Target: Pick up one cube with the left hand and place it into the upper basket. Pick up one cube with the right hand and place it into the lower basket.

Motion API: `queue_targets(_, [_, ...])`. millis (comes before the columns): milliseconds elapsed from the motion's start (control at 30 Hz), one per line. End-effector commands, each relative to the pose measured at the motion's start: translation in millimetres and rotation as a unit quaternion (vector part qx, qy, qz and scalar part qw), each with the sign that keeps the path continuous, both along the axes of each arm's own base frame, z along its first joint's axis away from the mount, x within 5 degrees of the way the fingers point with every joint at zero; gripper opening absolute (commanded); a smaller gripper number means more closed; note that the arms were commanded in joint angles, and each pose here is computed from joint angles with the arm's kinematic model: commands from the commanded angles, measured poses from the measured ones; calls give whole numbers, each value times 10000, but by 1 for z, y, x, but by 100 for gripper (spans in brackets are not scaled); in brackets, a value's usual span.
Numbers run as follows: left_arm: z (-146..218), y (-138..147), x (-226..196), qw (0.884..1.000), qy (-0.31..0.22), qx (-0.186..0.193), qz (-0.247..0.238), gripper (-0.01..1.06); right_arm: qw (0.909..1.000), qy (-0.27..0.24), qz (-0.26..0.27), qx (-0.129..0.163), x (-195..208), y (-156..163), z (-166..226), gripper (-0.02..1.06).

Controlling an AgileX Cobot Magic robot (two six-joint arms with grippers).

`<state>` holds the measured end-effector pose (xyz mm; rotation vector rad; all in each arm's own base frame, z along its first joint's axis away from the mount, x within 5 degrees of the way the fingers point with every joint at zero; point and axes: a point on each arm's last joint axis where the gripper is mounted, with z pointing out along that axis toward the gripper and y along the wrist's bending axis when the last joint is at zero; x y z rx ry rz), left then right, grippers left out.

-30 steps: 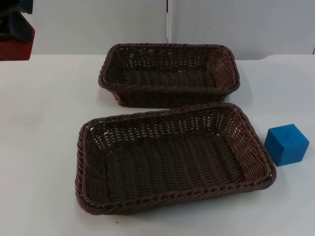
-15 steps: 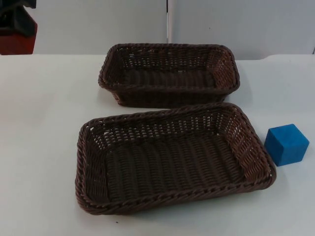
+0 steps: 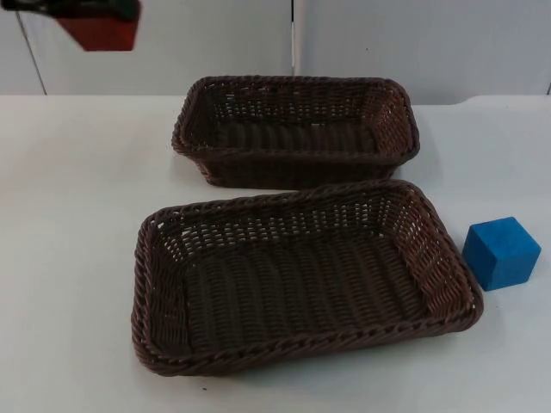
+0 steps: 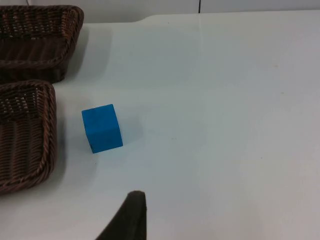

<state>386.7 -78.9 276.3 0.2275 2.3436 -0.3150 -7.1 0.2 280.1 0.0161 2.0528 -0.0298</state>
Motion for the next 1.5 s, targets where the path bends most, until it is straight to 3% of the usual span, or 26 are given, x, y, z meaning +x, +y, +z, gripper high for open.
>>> queue_targets(0, [0, -14, 11, 9998, -60, -48, -158, 0, 10000, -20, -22, -14, 0, 0, 0, 105])
queue_targets(267, [-17, -44, 53, 9988, 48, -54, -488, 0, 10000, -20, -22, -14, 0, 0, 0, 105])
queue_targets(700, [-64, -83, 115, 9935, 515, -636, -787, 0, 10000, -20, -22, -14, 0, 0, 0, 105])
queue_targets(1100, [-108, -129, 126, 9918, 423, -520, -1088, 0, 10000, -20, -22, -14, 0, 0, 0, 105])
queue_targets(1467, [-141, -132, 127, 9909, 558, -110, -1224, 0, 10000, -20, -22, -14, 0, 0, 0, 105])
